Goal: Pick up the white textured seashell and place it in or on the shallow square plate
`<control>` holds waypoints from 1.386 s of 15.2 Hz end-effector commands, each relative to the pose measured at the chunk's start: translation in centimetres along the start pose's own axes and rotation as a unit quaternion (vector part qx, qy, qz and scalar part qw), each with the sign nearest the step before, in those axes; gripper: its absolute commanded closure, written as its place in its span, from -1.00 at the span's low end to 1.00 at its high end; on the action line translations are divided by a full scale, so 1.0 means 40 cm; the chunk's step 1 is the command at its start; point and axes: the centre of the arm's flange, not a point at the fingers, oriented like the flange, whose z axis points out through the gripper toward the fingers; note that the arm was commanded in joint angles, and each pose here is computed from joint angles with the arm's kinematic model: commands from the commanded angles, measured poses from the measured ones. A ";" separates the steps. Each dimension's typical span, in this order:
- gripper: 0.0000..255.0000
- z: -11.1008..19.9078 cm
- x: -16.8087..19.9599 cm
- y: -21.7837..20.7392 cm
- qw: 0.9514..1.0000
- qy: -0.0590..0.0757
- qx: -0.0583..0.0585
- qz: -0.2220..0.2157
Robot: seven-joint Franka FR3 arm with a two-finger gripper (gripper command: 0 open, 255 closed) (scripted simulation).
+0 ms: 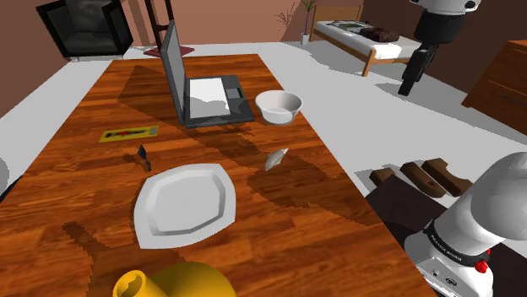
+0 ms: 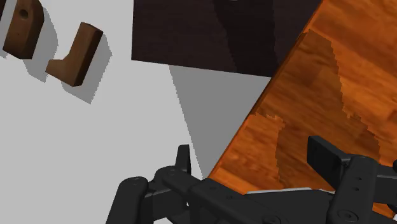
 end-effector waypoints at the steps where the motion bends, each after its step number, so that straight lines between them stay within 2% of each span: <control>1: -1.00 0.000 0.000 0.000 1.000 0.000 0.000 0.000; 6: -1.00 0.087 0.131 -0.059 0.998 -0.003 -0.007 -0.066; 11: -1.00 0.177 0.253 -0.134 0.991 -0.006 -0.014 -0.132; 16: -1.00 0.267 0.363 -0.223 0.980 -0.008 -0.021 -0.197; 21: -1.00 0.360 0.460 -0.324 0.965 -0.011 -0.028 -0.261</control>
